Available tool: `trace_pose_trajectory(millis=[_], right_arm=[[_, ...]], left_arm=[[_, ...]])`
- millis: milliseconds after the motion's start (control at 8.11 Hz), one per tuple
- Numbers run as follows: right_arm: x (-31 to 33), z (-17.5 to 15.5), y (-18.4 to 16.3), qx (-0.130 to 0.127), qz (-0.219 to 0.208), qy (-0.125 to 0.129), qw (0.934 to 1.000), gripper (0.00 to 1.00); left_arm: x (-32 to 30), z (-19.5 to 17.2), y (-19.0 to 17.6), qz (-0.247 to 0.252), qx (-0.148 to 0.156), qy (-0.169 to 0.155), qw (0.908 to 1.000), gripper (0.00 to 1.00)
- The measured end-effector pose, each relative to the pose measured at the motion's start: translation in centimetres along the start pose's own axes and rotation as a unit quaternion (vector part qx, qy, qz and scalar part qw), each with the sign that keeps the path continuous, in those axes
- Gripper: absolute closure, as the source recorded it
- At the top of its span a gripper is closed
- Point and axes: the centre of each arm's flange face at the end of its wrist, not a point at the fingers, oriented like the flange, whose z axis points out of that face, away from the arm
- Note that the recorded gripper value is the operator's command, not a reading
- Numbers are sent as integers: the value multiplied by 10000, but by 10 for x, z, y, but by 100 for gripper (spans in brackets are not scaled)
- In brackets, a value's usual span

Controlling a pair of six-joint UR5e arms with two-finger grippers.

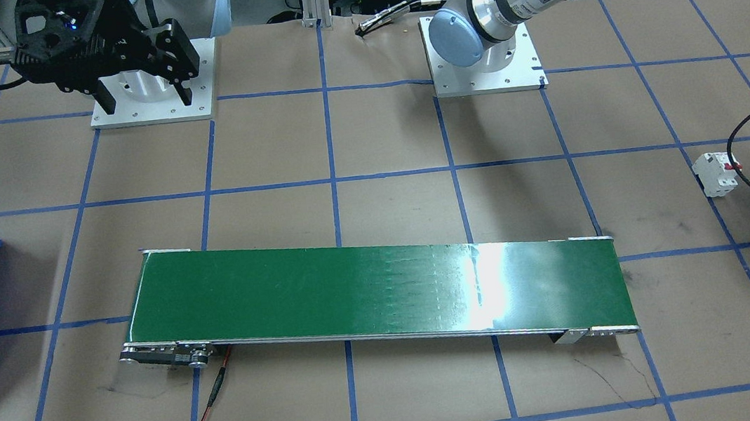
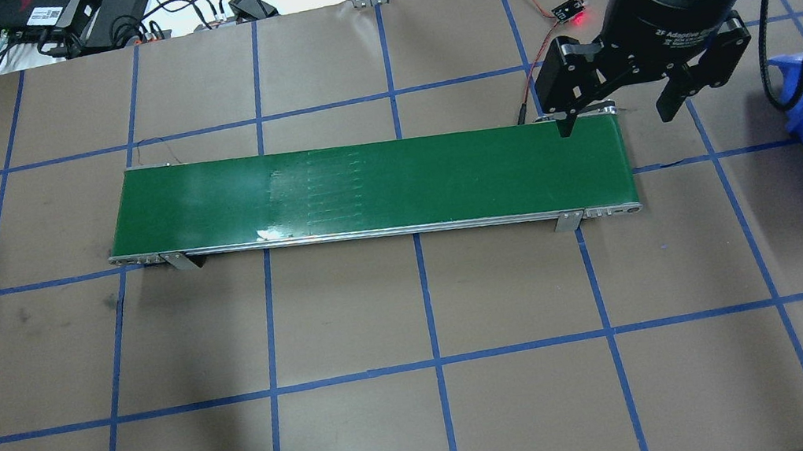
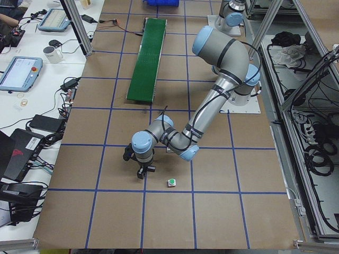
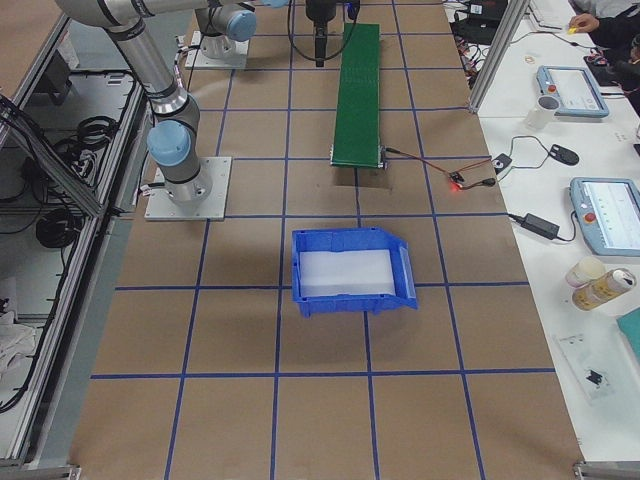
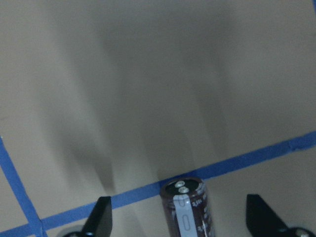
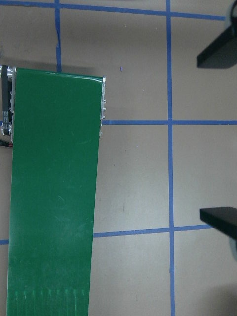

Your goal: Move capacitor from left to right

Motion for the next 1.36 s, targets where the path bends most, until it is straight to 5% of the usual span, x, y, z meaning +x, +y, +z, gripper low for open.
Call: trace_pose_trajectory(millis=[123,370,740,987,1357], right_arm=[[0,0,0,0,0,0,10000,0],[0,0,0,-1,0,0,10000,0],[0,0,0,-4,0,0,10000,0],[0,0,1,1,0,0,10000,0],[0,0,0,-4,0,0,10000,0]], left_arm=[[-1,3,0,-14,4,-13,10000,17],[-1,4,0,-63,9,-18,10000,40],[-1,4,0,-319,-12,-22,9995,58],[0,-2,1,-597,-30,-7,9982,86],[5,-12,3,-819,-103,120,9965,98]])
